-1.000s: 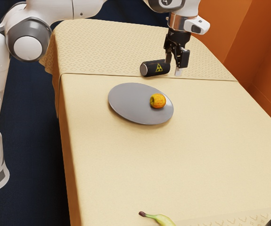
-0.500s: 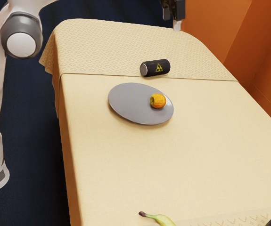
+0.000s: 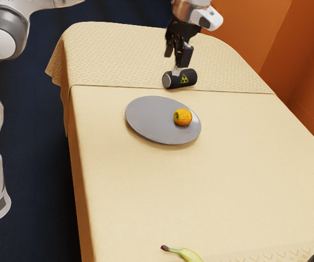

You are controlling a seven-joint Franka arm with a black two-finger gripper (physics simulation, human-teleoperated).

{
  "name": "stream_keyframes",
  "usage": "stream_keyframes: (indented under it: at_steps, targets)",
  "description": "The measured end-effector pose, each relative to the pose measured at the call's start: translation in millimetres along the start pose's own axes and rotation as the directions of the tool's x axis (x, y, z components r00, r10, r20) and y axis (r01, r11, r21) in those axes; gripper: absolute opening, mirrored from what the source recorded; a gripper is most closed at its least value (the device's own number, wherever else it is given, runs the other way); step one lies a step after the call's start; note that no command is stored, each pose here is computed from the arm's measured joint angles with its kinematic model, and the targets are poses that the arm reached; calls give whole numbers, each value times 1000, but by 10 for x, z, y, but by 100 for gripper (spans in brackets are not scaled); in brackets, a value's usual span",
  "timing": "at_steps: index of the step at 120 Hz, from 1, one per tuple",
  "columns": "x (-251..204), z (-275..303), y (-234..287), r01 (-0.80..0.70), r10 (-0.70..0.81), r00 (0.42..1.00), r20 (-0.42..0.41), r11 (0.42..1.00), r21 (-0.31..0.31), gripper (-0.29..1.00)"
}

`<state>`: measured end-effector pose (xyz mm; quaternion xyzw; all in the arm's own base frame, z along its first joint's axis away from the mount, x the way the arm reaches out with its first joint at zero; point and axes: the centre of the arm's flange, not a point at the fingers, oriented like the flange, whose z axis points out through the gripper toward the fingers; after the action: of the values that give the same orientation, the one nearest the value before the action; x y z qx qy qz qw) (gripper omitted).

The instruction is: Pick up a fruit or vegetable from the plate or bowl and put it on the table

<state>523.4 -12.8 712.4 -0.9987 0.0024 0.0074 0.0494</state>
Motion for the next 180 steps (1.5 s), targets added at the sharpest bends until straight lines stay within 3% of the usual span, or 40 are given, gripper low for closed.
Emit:
stream_keyframes:
  at_steps: [11,27,53,72,101,132,180]
  targets:
    - [327,395,-26,22,-22,999,29,1000,8,70]
    - [752,934,-1023,244,-245,969,34,969,27,70]
    - [1481,1359,-1091,335,-333,942,-48,941,50,70]
    - [1653,1720,-1395,419,-419,908,-31,908,-16,70]
    - [1765,2188,-1331,440,-437,897,70,897,-47,70]
    - [1534,2143,-1310,455,-445,886,131,888,-66,70]
    - [1479,2234,-1074,432,-420,897,137,899,-69,70]
